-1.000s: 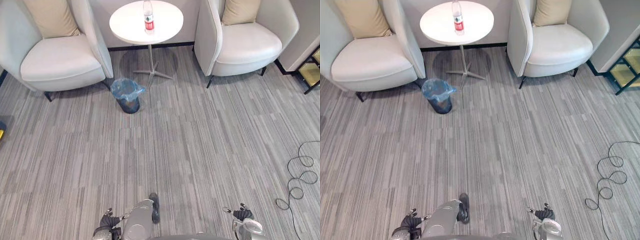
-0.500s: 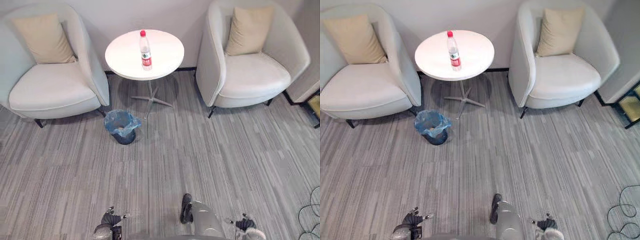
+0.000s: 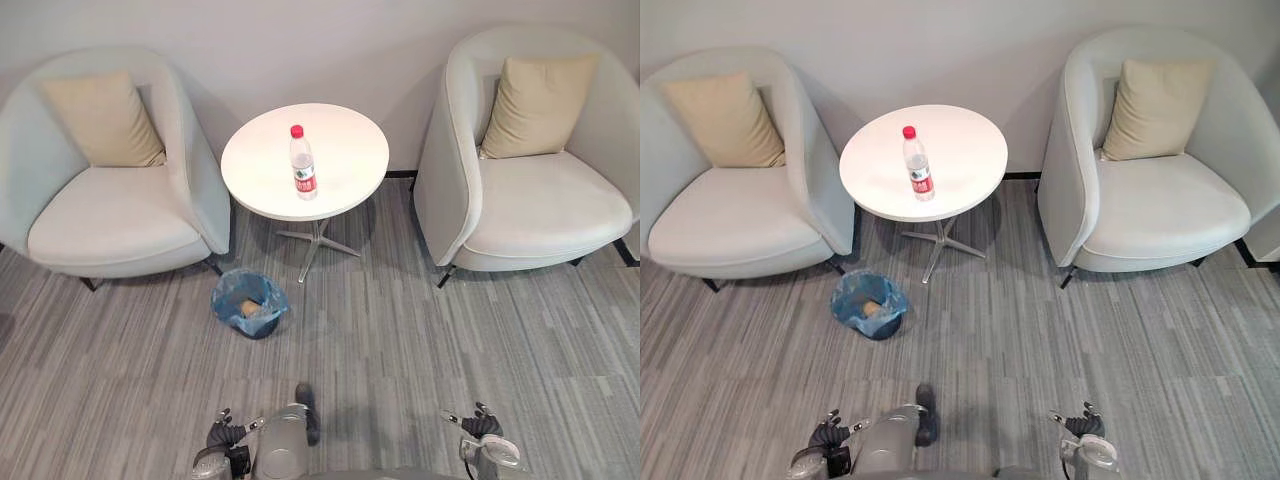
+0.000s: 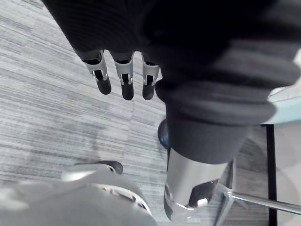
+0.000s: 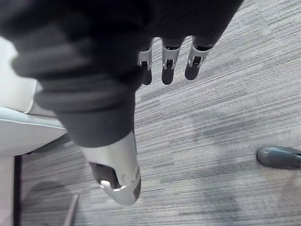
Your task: Gather rubbish on tea table into small bin, then transfer packed bag to large trash can.
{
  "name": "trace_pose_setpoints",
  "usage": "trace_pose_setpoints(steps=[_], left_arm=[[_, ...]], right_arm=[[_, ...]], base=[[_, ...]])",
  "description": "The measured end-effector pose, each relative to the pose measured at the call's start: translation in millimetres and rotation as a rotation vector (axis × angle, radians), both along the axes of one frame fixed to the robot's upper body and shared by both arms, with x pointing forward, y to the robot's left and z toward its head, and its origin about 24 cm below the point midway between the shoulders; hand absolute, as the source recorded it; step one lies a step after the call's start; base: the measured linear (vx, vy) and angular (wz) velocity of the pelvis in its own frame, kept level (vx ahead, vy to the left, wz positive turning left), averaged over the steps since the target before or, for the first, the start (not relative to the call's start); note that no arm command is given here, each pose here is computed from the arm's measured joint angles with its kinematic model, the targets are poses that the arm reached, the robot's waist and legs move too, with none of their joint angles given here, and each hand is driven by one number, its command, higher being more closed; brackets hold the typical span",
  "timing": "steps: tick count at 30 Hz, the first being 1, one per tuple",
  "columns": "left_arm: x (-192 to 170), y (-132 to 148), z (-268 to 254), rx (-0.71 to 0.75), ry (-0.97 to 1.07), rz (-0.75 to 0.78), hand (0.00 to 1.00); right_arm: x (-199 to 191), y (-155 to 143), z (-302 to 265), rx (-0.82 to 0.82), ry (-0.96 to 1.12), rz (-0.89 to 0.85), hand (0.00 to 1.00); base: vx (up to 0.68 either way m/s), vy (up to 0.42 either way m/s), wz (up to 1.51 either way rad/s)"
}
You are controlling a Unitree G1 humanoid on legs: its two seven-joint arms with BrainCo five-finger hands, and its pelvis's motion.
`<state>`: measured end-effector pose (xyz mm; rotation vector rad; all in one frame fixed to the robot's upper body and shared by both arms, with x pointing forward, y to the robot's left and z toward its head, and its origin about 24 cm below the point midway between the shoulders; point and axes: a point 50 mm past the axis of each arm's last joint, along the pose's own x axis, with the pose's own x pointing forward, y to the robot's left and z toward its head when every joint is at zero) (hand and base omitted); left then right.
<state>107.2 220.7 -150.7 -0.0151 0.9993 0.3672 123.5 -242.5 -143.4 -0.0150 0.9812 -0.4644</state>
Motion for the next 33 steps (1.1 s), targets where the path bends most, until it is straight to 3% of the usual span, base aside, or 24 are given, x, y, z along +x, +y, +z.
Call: trace_pose_setpoints(steps=[11,20,26,33], left_arm=[[-2,7,-1,0.034,0.046,-0.083,0.0],[-2,-10,-4,-0.016,0.035,-0.056,0.0],[10,-22,-1,-0.052,-0.027,-0.029,0.0],[13,-29,0,-0.064,-0.043,-0.03,0.0]], right_arm=[[-24,-2,-9,0.006,0.093,0.011,0.0],[-26,-4,-6,-0.005,0.073,-0.004,0.0],[-31,15,-10,0.04,0.053,-0.004,0.0],[-21,13,-4,0.036,0.001,-0.023,0.0]], base=[[0.42,0.13,0.25],[0.33,-0.189,0.51],[0.24,-0.214,0.47],[0.16,0.058,-0.02]])
